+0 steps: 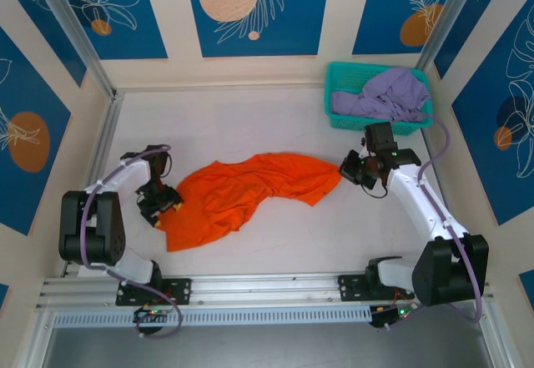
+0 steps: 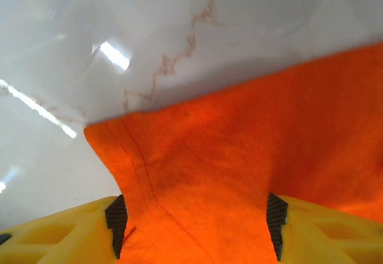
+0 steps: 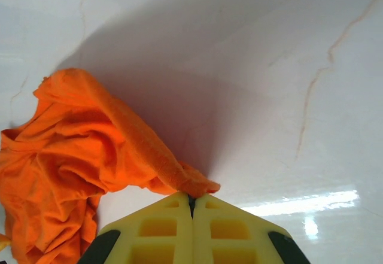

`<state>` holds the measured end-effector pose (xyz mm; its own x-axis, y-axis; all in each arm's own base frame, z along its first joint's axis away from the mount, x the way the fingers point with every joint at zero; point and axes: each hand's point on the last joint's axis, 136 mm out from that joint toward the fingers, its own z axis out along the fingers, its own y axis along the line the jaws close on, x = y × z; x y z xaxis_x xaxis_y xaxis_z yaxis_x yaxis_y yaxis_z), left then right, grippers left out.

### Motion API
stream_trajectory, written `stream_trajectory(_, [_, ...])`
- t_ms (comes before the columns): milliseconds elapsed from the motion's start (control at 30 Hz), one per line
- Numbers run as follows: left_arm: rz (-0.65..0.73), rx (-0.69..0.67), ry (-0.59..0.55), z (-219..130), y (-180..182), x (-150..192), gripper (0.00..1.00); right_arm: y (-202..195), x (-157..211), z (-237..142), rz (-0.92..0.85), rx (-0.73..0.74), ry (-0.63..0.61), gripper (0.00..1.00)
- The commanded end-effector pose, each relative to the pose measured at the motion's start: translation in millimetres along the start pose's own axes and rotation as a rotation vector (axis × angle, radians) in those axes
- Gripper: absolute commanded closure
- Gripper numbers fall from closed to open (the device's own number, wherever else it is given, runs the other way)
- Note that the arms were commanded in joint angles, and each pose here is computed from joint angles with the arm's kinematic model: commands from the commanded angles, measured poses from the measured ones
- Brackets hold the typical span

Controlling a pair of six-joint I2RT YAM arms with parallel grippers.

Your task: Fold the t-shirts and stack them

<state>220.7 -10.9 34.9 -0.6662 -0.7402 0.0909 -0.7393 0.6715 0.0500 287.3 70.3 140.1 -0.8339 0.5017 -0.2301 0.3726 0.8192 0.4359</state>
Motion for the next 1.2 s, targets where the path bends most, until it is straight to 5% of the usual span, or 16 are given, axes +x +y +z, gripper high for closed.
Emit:
stream_trajectory(0, [-0.001, 0.080, 0.015, -4, -10, -11, 0.36, -13, -3, -8, 0.034, 0.051, 0.008, 1.00])
stream_trajectory(367, [-0.052, 0.055, -0.005, -6, 1, -35, 0.43, -22, -13, -14, 0.056, 0.064, -0.019, 1.00])
stream_trajectory(567, [-0.088, 0.021, 0.005, 5, 11, -29, 0.56, -21, -14, -14, 0.064, 0.048, -0.022, 1.00])
stream_trajectory(900, [-0.123, 0.027, 0.025, 19, 14, -24, 0.56, -16, -15, -14, 0.056, 0.015, -0.021, 1.00])
stream_trajectory(1167, [-0.125, 0.018, 0.039, 32, 17, -21, 0.74, -15, -14, -15, 0.055, 0.009, -0.023, 1.00])
